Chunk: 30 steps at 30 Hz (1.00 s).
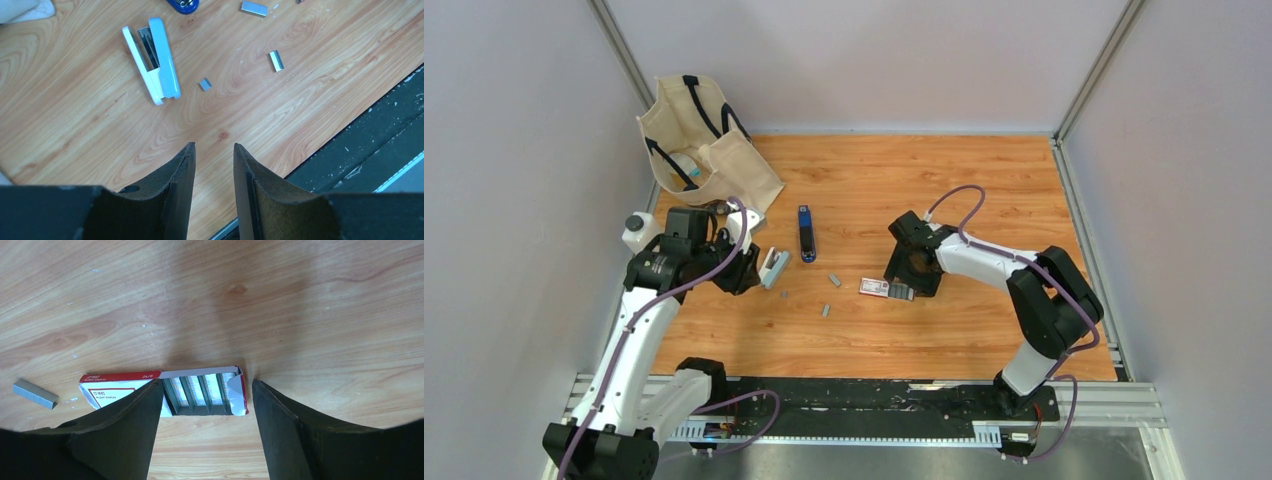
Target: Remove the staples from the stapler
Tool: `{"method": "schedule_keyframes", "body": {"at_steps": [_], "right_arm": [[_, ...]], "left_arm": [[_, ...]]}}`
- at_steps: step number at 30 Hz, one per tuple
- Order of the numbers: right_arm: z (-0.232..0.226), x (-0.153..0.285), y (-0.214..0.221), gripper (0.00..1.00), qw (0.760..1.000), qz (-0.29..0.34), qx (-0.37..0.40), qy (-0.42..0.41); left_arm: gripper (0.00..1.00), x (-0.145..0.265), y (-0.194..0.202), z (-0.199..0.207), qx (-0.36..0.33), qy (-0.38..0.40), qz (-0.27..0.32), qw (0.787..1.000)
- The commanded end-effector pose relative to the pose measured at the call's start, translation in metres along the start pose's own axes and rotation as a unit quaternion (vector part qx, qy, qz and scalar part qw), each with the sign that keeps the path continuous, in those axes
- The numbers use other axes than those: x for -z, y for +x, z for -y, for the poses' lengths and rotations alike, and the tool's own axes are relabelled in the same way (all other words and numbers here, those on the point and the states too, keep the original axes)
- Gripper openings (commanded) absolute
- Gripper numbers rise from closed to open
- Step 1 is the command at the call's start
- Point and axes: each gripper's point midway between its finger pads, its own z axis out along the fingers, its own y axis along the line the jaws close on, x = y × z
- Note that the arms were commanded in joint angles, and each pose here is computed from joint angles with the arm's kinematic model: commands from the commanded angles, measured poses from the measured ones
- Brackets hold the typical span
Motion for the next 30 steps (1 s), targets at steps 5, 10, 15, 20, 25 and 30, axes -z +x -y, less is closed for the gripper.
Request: {"method": "schedule_keyframes", "body": {"at_steps": [5, 10, 15, 20, 25, 30], "right_arm": [[0.005, 0.012, -0.019, 0.77, 0.999, 0.022, 0.03, -0.002], [0.001, 0.027, -0.037, 0.79, 0.998, 0.041, 0.035, -0.014], [-0.014, 0.041, -0.069, 0.82, 0.996, 0.07, 0.053, -0.02], [-0.047, 0.037, -0.1, 0.81, 0.991, 0.091, 0.09, -0.038], [-0.077, 0.012, -0.111, 0.65, 0.988, 0.085, 0.116, -0.061], [-0.097, 0.008, -0.107, 0.61, 0.977, 0.105, 0.17, -0.067]], "left_arm": [[0.43, 0.0, -0.002, -0.01, -0.024, -0.027, 0.011, 0.999], [0.43, -0.001, 0.001, -0.012, -0.022, -0.033, 0.009, 0.999], [0.43, -0.001, 0.0, -0.013, -0.018, -0.033, 0.001, 0.999], [0.43, 0.003, 0.004, -0.013, -0.023, -0.035, -0.012, 0.999], [0.43, 0.009, 0.001, -0.002, -0.026, -0.014, -0.002, 1.0], [0.43, 0.014, 0.007, -0.014, -0.026, -0.055, -0.003, 0.998]]}}
